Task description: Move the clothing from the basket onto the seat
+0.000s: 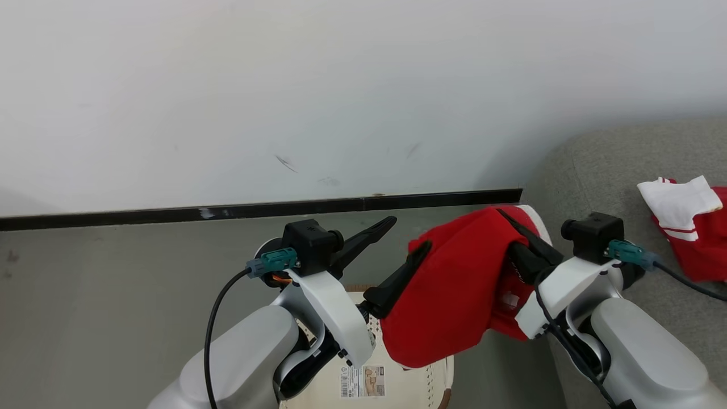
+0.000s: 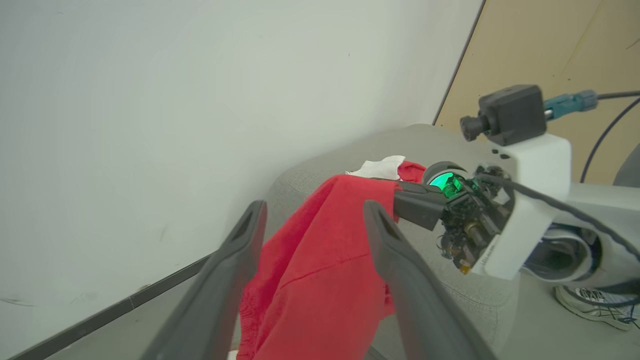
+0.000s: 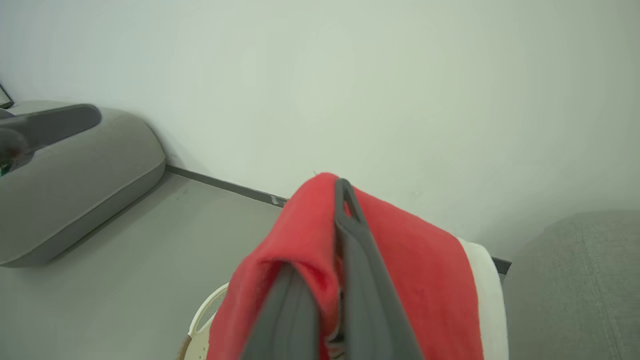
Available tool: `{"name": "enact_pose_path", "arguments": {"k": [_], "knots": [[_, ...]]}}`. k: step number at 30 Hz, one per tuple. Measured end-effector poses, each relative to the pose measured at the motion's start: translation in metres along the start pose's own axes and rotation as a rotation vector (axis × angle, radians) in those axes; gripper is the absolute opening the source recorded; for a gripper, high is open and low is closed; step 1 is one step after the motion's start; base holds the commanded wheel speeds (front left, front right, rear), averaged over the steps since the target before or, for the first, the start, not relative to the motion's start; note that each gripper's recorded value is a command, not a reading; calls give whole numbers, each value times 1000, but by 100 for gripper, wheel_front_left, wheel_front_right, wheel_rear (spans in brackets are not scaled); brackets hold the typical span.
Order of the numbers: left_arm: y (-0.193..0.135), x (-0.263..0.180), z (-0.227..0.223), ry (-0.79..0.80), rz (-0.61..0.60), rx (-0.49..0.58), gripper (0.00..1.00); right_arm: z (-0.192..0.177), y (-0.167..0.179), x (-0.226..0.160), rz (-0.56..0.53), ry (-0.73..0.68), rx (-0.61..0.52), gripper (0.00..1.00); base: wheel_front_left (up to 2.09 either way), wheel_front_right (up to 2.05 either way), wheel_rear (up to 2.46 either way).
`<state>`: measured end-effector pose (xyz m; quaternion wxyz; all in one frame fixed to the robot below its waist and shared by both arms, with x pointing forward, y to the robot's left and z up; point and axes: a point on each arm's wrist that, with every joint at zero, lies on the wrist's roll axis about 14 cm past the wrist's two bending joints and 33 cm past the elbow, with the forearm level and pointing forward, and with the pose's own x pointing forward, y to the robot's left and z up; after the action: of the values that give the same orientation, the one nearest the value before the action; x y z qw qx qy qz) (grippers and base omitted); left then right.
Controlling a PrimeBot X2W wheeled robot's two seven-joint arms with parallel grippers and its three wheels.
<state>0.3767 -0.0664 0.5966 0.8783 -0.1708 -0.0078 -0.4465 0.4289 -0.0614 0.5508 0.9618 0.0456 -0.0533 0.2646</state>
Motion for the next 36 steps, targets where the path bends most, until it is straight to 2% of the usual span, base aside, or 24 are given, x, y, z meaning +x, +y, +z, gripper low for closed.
{"name": "enact_pose_path", "arguments": {"k": [18,36], "knots": [[-22,8,-5,3,-73,-2,100,39,-66,-42,-206,-107,-41,0,0,0,0],[-60,29,-24,48,-221,-15,100,51,-127,-121,-457,-132,-106,0,0,0,0]]}}
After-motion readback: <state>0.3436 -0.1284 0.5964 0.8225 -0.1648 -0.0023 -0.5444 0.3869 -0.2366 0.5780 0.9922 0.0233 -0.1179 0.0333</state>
